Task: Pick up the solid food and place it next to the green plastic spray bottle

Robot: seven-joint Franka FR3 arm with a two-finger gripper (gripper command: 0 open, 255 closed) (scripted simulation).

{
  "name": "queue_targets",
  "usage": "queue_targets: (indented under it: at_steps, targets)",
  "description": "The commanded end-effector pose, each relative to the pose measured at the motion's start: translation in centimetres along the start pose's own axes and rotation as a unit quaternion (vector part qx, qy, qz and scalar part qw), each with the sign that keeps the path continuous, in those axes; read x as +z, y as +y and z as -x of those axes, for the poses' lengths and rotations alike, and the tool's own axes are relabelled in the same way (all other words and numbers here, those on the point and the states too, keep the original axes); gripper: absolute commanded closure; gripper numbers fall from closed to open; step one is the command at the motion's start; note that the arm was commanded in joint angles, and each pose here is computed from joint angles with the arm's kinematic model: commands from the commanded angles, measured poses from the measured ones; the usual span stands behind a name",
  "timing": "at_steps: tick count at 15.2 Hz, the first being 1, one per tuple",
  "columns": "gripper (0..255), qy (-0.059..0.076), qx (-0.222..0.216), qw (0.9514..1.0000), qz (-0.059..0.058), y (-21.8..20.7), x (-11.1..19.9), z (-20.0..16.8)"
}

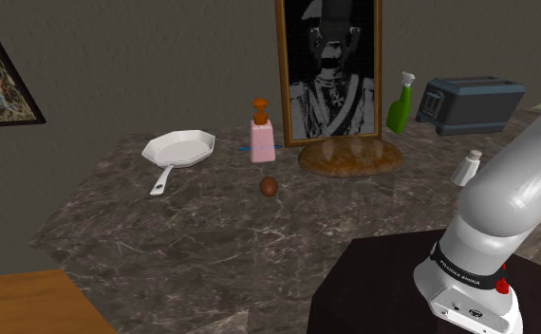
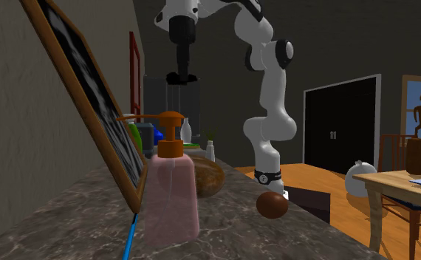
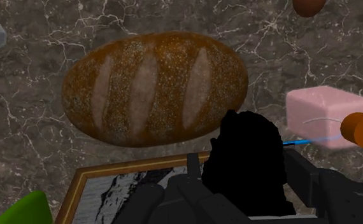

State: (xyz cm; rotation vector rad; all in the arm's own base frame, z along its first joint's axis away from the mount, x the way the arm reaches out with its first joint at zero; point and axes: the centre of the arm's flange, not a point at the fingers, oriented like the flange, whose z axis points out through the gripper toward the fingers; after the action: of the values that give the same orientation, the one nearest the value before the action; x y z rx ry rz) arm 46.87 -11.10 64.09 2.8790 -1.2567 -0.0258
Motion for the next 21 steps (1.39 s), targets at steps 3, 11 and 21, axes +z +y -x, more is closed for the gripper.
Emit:
queue_targets:
  at_steps: [3,11,21]
  targets:
    - [255,0.0,-0.001,1.0,0.0,5.0,-0.1,-1.8]
    - [255,0.0,-0.001,1.0,0.0,15.0,-0.1,-5.2]
    - [255,0.0,-0.001,1.0,0.0,27.5,-0.1,-9.4]
